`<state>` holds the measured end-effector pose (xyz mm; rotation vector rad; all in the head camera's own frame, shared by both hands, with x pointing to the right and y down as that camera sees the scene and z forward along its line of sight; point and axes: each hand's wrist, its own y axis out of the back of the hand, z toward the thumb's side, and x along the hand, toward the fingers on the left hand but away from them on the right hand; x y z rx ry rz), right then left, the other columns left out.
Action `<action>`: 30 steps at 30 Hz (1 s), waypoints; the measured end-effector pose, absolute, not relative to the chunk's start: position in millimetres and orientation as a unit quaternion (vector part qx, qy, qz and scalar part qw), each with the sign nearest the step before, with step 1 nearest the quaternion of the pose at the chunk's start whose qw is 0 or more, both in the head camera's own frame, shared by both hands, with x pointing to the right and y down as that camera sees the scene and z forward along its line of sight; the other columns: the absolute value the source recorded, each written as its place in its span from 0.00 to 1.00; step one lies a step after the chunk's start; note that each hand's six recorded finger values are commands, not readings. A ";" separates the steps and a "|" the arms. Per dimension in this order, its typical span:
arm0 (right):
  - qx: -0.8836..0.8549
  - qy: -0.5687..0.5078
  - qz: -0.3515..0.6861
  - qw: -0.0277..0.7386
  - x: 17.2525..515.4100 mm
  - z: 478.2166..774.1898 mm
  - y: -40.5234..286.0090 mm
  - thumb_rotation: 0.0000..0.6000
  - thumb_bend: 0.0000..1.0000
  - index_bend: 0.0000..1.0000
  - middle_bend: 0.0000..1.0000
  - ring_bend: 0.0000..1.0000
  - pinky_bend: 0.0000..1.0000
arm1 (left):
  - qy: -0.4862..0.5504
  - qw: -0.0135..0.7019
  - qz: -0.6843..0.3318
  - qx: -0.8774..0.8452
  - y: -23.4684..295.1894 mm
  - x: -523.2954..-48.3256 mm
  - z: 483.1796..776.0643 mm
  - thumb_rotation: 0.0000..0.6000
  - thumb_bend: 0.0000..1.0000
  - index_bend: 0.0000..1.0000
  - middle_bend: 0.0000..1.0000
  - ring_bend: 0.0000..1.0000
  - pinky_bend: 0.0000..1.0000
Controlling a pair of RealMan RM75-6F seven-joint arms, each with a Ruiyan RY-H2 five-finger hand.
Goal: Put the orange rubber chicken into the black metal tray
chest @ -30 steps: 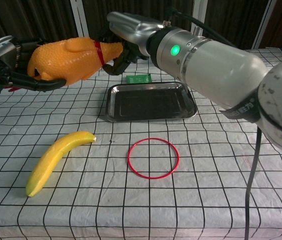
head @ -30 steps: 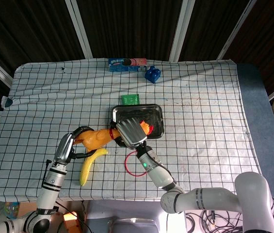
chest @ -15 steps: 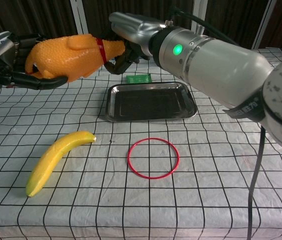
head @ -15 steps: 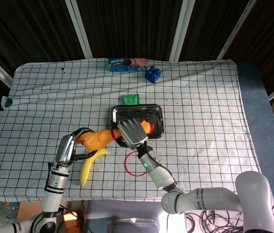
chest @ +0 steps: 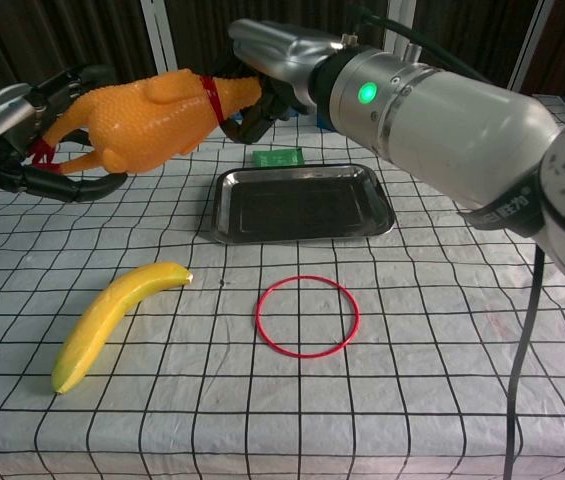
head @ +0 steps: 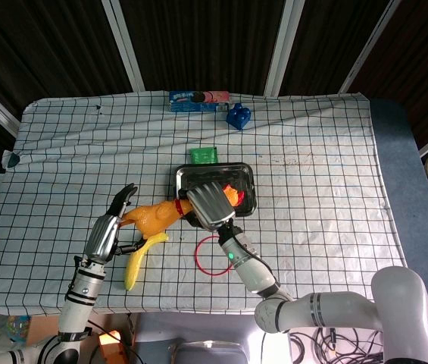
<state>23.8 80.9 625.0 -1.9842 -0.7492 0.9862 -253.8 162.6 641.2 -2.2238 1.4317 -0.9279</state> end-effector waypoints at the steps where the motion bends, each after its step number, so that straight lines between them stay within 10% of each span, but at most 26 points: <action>1: -0.781 -0.294 0.388 0.391 23.9 625.2 81.0 1.00 0.47 0.91 0.73 0.78 0.87 | 0.505 0.168 -0.325 -0.782 162.3 -253.6 640.7 1.00 0.26 0.00 0.00 0.00 0.19; 10: -0.778 -0.294 0.391 0.395 25.9 626.3 79.9 1.00 0.47 0.91 0.73 0.78 0.87 | 0.509 0.154 -0.315 -0.786 162.1 -251.0 637.5 1.00 0.26 0.03 0.04 0.03 0.27; 14: -0.778 -0.296 0.391 0.392 26.1 626.0 79.2 1.00 0.47 0.91 0.73 0.78 0.87 | 0.517 0.145 -0.310 -0.785 161.0 -251.4 636.2 1.00 0.32 0.30 0.38 0.32 0.57; 16: -0.779 -0.297 0.391 0.391 26.1 625.9 79.3 1.00 0.47 0.91 0.73 0.78 0.87 | 0.522 0.145 -0.306 -0.782 159.6 -251.6 635.2 1.00 0.48 0.61 0.77 0.65 0.85; 19: -0.778 -0.296 0.392 0.392 26.2 626.3 79.9 1.00 0.47 0.91 0.73 0.78 0.87 | 0.529 0.134 -0.298 -0.783 159.4 -249.0 635.9 1.00 0.71 0.79 0.97 0.81 0.98; 30: -0.775 -0.292 0.398 0.394 27.3 629.7 82.1 1.00 0.47 0.91 0.73 0.78 0.87 | 0.542 0.130 -0.268 -0.786 165.2 -239.2 633.6 1.00 0.92 0.82 1.00 0.85 1.00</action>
